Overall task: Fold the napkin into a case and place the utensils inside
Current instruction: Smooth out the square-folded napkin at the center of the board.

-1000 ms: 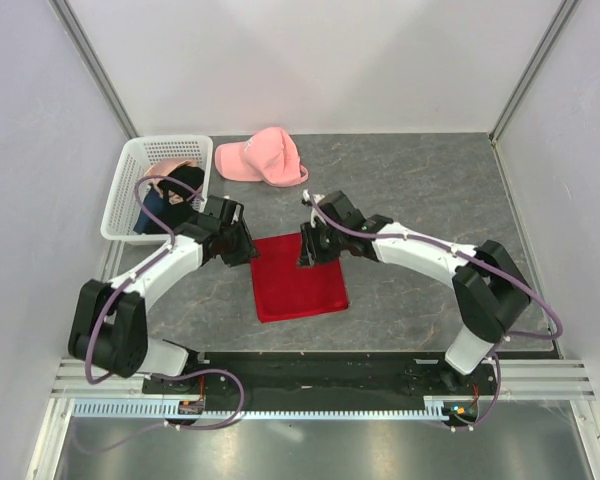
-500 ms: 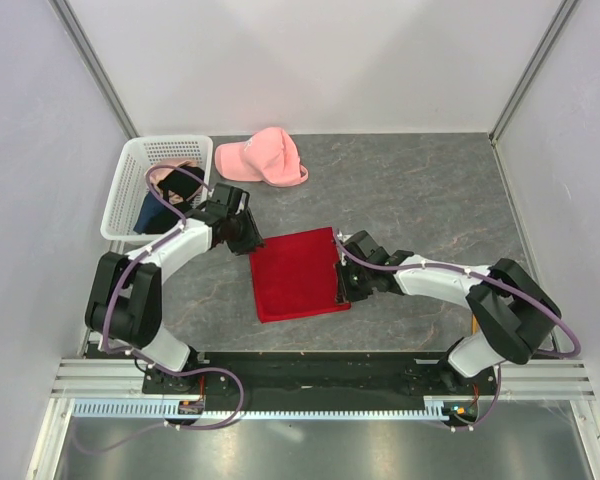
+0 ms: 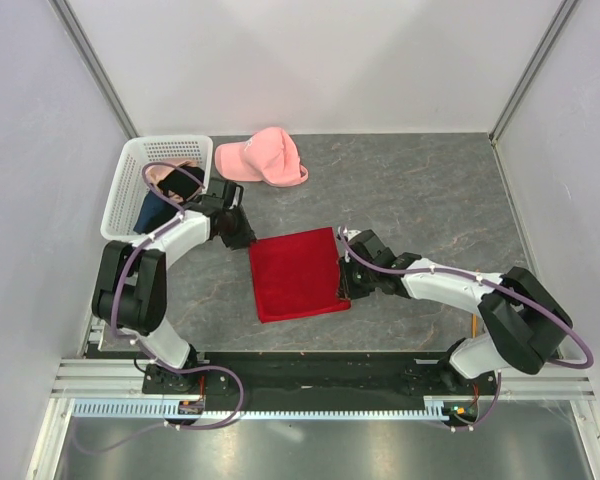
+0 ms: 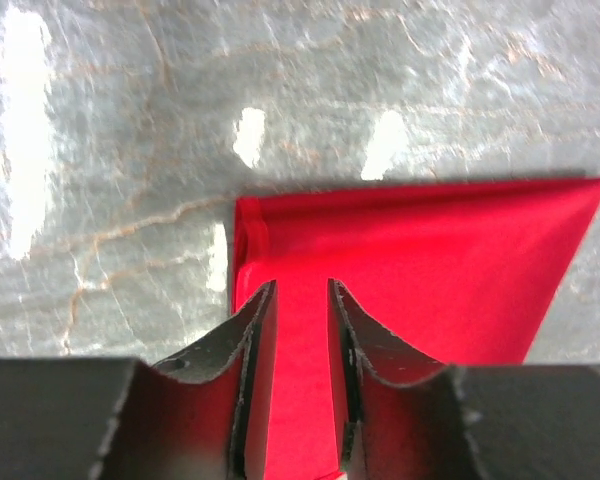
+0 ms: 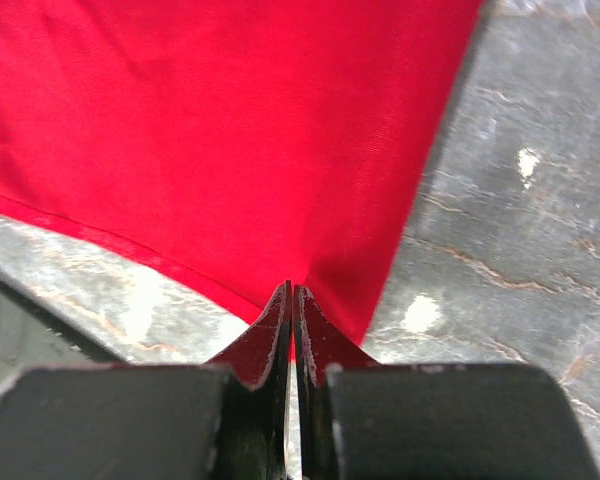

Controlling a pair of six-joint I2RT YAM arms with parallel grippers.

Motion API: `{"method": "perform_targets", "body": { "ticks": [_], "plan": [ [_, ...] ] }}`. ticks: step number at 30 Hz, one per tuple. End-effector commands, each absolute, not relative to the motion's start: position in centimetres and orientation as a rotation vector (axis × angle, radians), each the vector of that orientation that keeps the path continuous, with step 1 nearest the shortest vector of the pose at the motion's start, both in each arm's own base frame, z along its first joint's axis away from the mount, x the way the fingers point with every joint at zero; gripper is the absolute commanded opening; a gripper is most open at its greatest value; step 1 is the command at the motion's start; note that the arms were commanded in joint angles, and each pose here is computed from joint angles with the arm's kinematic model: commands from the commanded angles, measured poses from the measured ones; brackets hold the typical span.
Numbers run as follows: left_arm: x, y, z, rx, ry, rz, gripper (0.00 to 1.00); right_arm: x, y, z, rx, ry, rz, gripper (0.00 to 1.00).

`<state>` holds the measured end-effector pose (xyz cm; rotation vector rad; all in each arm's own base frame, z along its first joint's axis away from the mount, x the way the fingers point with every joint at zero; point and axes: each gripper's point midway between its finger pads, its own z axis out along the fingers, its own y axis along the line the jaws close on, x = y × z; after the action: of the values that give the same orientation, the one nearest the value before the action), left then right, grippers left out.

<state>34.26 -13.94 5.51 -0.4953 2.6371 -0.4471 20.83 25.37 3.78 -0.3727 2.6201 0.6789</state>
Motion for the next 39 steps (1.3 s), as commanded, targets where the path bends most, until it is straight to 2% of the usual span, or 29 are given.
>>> {"method": "perform_targets", "body": {
  "ticks": [1,9,14,15,16,17,23,27,33,39],
  "plan": [
    [36.3,-13.7,5.6,-0.475,2.623,-0.413,0.32,20.6,23.9,1.6,-0.327,2.639,0.630,0.06],
    [37.9,-13.6,2.9,-0.476,2.677,-0.337,0.27,20.6,22.9,1.7,-0.320,2.623,0.595,0.04],
    [37.4,-12.8,4.7,-0.460,2.631,-0.310,0.30,25.9,23.9,6.8,-0.268,2.480,0.622,0.06],
    [37.4,-12.7,5.7,-0.454,2.609,-0.319,0.31,26.8,24.0,7.4,-0.257,2.465,0.624,0.08],
    [37.3,-12.8,6.2,-0.449,2.600,-0.323,0.32,28.7,24.4,8.3,-0.238,2.444,0.623,0.15],
    [37.3,-12.8,6.7,-0.445,2.589,-0.330,0.33,29.6,24.6,8.6,-0.245,2.433,0.622,0.18],
    [35.3,-15.2,9.3,-0.357,2.572,-0.476,0.34,36.0,27.6,9.8,-0.242,2.390,0.618,0.32],
    [32.2,-16.2,8.0,-0.322,2.614,-0.514,0.29,39.2,28.6,8.5,-0.231,2.399,0.595,0.31],
    [29.2,-17.6,7.0,-0.269,2.642,-0.577,0.25,42.1,28.9,6.7,-0.213,2.397,0.564,0.15],
    [26.5,-19.8,6.6,-0.190,2.665,-0.635,0.25,43.2,28.1,3.2,-0.200,2.430,0.530,0.13]
  ]
}}
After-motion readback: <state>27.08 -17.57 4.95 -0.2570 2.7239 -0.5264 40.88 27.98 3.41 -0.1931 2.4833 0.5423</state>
